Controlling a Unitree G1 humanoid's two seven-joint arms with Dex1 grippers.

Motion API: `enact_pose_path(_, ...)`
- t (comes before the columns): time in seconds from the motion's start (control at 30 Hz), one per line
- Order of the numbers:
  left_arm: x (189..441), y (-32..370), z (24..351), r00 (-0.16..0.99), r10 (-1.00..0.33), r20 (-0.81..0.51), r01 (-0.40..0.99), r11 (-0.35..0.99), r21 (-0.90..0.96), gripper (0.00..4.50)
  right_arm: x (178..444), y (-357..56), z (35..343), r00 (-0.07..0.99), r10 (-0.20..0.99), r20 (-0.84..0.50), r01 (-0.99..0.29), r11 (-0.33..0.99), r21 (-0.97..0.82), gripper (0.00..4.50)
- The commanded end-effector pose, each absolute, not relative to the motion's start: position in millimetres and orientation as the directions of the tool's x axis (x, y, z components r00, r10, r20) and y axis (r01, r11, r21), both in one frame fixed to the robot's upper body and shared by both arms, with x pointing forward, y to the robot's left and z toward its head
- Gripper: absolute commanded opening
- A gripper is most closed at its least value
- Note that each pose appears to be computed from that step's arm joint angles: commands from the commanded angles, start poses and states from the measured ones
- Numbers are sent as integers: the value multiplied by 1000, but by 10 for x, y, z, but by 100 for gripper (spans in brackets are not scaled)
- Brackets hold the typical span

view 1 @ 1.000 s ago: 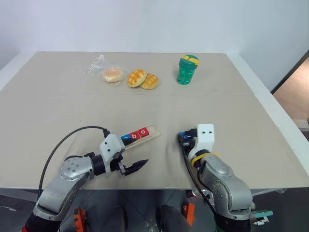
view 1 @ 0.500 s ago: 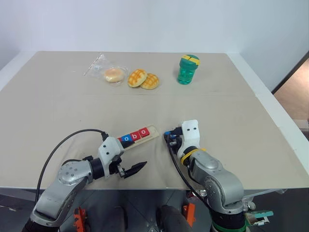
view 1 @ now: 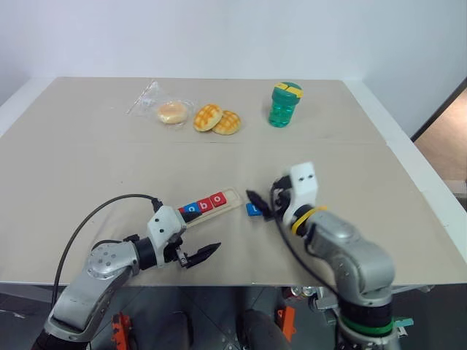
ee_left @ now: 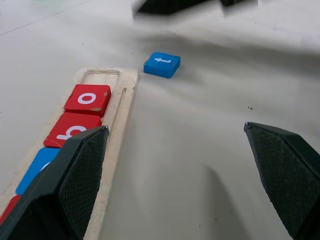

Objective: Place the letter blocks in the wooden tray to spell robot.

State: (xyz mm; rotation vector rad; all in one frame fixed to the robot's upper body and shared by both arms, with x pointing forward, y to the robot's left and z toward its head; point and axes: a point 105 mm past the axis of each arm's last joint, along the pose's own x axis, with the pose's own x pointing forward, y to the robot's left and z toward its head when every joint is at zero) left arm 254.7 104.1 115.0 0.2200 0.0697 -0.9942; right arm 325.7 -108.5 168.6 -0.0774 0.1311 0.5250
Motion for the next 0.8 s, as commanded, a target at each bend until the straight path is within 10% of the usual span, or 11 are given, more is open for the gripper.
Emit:
enact_pose_path(0.03,2591,1134,1248,564,-818,-118,822,541,181,450,3335,-1068,1815,807,580,-106,-590,793,-154,448)
enact_pose_path(0.3,2592,1192,1331,541,-840,-45,840,538,70,450,3609,-680,1855,693,718,-65,-686,629,-365,448)
enact_pose_path(0.53,2596,1238,1358,556,-830,-50,831,553,59,450,3876,-414,1942,620,784,-31,-727,559,-398,234)
enact_pose_path(0.8,2583,1193,1354,562,-825,-52,826,558,75,450,3998,-130,1744,563,820,-98,-755,463,-464,212)
